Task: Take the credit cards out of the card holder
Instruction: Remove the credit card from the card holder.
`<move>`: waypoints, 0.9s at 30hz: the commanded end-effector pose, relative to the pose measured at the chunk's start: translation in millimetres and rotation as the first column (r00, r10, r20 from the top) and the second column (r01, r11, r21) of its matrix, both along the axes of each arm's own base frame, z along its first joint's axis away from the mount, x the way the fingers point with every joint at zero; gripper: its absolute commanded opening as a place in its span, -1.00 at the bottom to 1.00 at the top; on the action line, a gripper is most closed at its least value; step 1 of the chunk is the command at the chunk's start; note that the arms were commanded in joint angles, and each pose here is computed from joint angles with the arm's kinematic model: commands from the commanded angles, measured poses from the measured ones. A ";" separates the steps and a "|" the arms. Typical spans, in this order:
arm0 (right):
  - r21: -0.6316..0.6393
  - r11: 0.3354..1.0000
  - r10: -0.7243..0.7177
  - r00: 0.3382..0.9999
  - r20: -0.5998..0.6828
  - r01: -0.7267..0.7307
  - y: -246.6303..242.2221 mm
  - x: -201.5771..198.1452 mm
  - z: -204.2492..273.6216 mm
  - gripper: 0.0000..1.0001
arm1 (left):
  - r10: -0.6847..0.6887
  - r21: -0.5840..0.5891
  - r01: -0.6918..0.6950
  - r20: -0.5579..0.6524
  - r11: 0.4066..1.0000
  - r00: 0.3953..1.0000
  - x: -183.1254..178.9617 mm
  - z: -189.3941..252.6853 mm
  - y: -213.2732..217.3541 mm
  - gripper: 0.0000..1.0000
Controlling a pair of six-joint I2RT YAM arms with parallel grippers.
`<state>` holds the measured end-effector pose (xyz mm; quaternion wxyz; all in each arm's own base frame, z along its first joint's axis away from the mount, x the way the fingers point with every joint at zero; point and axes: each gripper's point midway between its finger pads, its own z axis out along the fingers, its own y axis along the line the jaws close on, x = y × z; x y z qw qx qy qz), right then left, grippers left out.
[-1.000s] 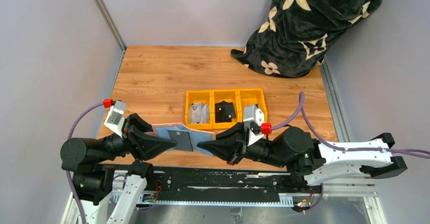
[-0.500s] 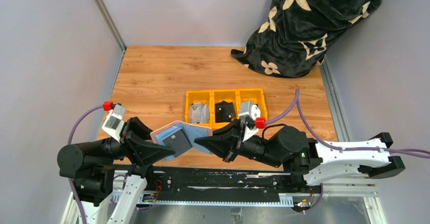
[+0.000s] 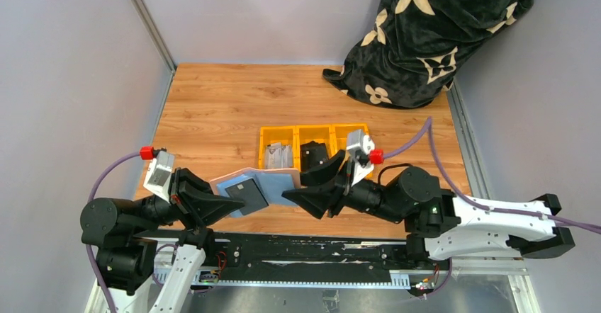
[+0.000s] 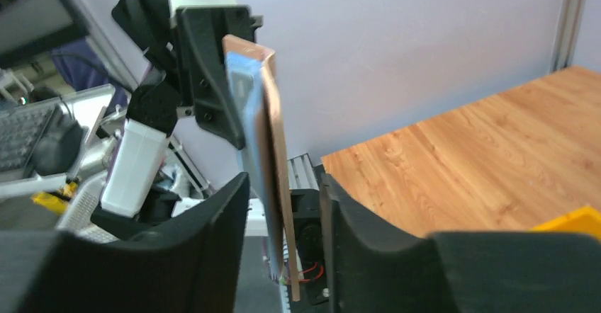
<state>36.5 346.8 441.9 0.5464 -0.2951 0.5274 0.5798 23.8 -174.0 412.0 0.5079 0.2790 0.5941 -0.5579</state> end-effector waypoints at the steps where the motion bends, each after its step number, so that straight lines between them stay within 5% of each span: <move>1: -0.036 0.999 -0.033 0.999 -0.030 0.032 -24.1 19.8 -4.1 0.11 | -0.002 0.014 0.002 0.012 1.000 1.000 -0.1 0.1 0.2 -1.00; 6: -0.036 0.994 -0.104 0.994 -0.020 0.103 -57.5 35.0 22.4 0.25 | 0.045 0.034 -0.045 -0.010 0.998 0.999 11.0 -6.6 2.0 -1.00; 14: -0.065 0.976 0.206 0.977 -0.050 -0.209 -15.5 -14.3 24.8 0.24 | 0.238 0.144 -0.220 -0.123 0.965 0.963 59.0 -41.9 13.5 -1.00; 19: -0.074 0.960 0.267 0.962 -0.062 -0.271 10.9 -20.7 17.8 0.24 | 0.308 0.198 -0.280 -0.128 0.939 0.943 72.5 -54.6 20.6 -1.00; 27: -0.134 0.947 0.273 0.952 -0.136 -0.290 30.5 -5.4 -9.1 0.26 | 0.098 0.139 -0.081 -0.116 0.987 0.988 37.8 -38.9 4.3 -1.00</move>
